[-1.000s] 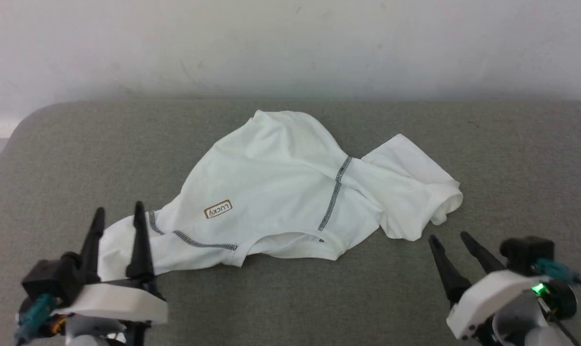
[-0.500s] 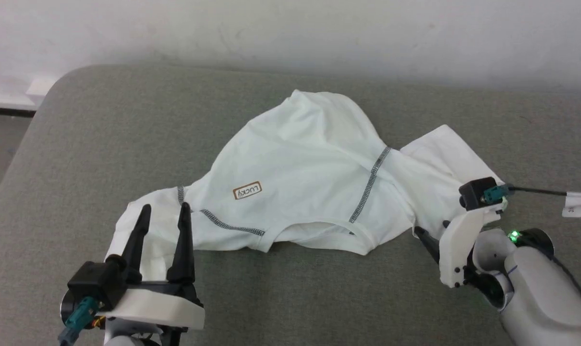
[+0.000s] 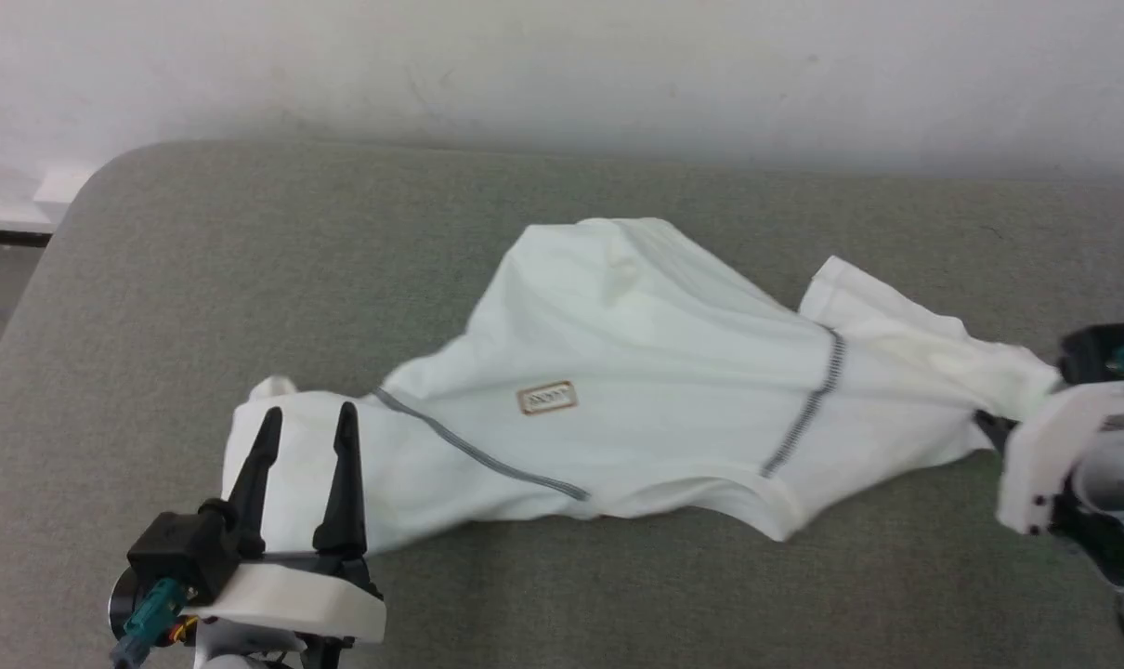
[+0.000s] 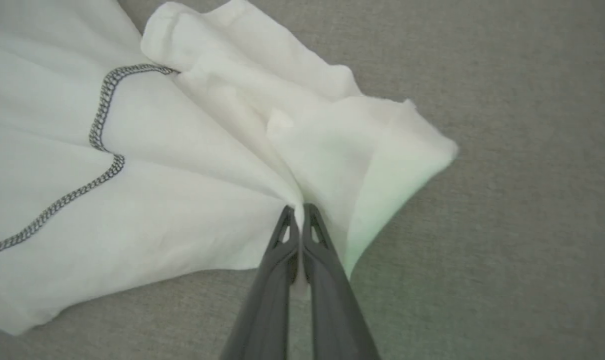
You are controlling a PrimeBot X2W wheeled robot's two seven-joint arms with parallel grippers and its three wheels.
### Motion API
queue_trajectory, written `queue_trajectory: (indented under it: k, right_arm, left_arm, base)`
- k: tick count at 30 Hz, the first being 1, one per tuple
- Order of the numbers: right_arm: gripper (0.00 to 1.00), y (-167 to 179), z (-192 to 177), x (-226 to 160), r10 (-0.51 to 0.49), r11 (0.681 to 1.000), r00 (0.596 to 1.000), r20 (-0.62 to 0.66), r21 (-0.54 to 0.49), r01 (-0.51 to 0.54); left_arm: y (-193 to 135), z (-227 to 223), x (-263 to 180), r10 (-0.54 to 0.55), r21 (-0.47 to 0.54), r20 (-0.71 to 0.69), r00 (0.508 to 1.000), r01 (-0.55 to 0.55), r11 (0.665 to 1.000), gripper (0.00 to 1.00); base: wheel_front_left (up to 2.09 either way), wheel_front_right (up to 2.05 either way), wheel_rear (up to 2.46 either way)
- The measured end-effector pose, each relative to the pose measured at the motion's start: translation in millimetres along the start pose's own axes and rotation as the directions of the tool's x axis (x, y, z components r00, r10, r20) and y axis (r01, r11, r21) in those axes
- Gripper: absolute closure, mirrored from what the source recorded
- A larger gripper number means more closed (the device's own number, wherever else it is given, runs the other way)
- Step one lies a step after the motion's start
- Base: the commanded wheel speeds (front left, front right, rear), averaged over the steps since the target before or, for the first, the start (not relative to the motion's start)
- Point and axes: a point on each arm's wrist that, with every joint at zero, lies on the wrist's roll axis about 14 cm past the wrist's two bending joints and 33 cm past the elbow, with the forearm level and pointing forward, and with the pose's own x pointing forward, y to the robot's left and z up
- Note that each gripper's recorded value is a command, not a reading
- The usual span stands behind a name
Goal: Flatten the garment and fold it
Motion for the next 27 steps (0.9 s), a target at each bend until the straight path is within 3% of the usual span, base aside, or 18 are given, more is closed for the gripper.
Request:
queue_trajectory:
  k: [4,7,8,10,15,18,22,27]
  right_arm:
    - [1.00,-48,-11,-25,-0.111,0.992,0.994,-0.004,0.053,0.111]
    - [1.00,-65,-30,-38,-0.159,0.983,0.987,-0.022,0.093,0.160]
    - [0.78,-66,-36,-39,-0.164,0.980,0.986,-0.025,0.108,0.166]
    - [0.00,-62,-37,-41,-0.169,0.977,0.985,0.025,0.134,0.165]
    - [0.00,-54,-9,-54,-0.203,0.971,0.944,0.261,0.181,0.159]
    - [0.00,-46,-7,-67,-0.209,0.970,0.925,0.318,0.190,0.154]
    - [0.00,-24,-14,-77,-0.161,0.981,0.950,0.268,0.148,0.124]
    - [0.00,-5,-31,-76,-0.085,0.994,0.992,0.094,0.077,0.078]
  left_arm:
    - [-6,-5,3,-0.023,0.000,-0.013,1.000,0.023,1.000,0.00]
    - [-9,-9,5,-0.032,0.000,-0.023,0.999,0.032,0.999,0.00]
    - [-10,-10,6,-0.035,-0.001,-0.027,0.999,0.035,0.999,0.00]
    - [-12,-12,7,-0.040,-0.001,-0.034,0.999,0.040,0.999,0.00]
    - [-11,-14,6,-0.044,0.000,-0.039,0.998,0.045,0.999,0.00]
    - [-9,-13,3,-0.038,0.000,-0.036,0.999,0.038,0.999,0.00]
    - [-9,-12,2,-0.039,-0.002,-0.033,0.999,0.039,0.999,0.00]
    - [-12,-14,4,-0.048,-0.004,-0.038,0.998,0.048,0.999,0.00]
  base:
    - [0.00,0.00,0.00]
    - [0.00,0.00,0.00]
    - [0.00,0.00,0.00]
    - [0.00,0.00,0.00]
    - [0.00,0.00,0.00]
    - [0.00,0.00,0.00]
    - [0.00,0.00,0.00]
    - [0.00,0.00,0.00]
